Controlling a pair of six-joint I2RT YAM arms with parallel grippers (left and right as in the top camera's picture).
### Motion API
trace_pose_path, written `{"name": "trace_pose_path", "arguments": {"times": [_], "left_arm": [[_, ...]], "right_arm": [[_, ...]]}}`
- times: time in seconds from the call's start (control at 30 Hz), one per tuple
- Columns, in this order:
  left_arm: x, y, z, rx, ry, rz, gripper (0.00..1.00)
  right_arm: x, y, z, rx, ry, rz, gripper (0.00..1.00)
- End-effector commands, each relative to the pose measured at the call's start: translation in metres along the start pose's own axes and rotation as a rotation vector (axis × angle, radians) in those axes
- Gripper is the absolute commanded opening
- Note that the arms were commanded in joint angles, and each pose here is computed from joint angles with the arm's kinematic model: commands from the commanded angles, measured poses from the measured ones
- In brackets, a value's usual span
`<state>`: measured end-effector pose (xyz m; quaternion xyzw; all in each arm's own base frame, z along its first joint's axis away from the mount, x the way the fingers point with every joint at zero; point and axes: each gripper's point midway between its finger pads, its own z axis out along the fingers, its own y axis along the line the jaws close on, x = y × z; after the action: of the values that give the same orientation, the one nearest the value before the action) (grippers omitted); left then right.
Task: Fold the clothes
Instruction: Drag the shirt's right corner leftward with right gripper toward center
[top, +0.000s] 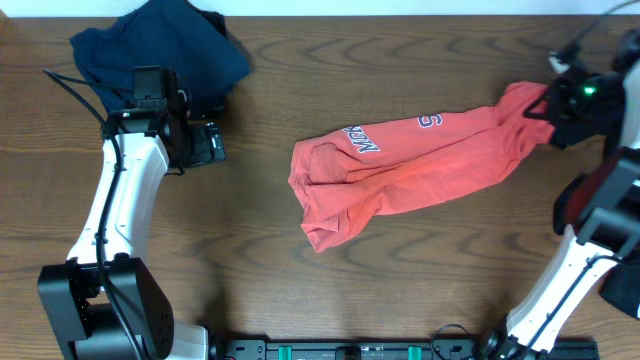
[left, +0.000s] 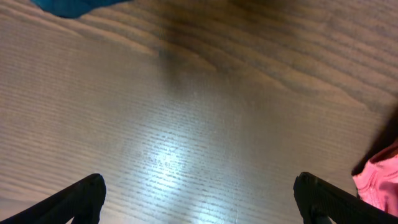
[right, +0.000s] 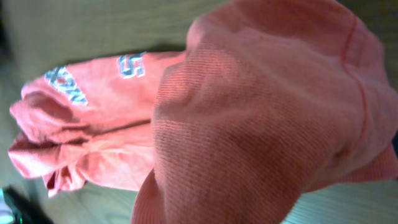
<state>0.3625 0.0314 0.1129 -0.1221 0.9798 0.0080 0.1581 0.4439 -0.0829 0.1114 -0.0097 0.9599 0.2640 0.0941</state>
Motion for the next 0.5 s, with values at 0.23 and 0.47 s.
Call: {"name": "trace_pose_path", "arguments": {"times": [0.23,0.47], "left_arm": [[-0.001,0.001,-0.001,0.002,-0.005,-0.011,0.98],[-0.001,0.001,-0.001,0.002,-0.006,-0.011,0.98]], "right_arm": [[0.021,0.064,0.065,0.122,0.250,-0.188,0.01],[0.055,0.087,0.102,0.206,0.425,-0.267,0.05]]}}
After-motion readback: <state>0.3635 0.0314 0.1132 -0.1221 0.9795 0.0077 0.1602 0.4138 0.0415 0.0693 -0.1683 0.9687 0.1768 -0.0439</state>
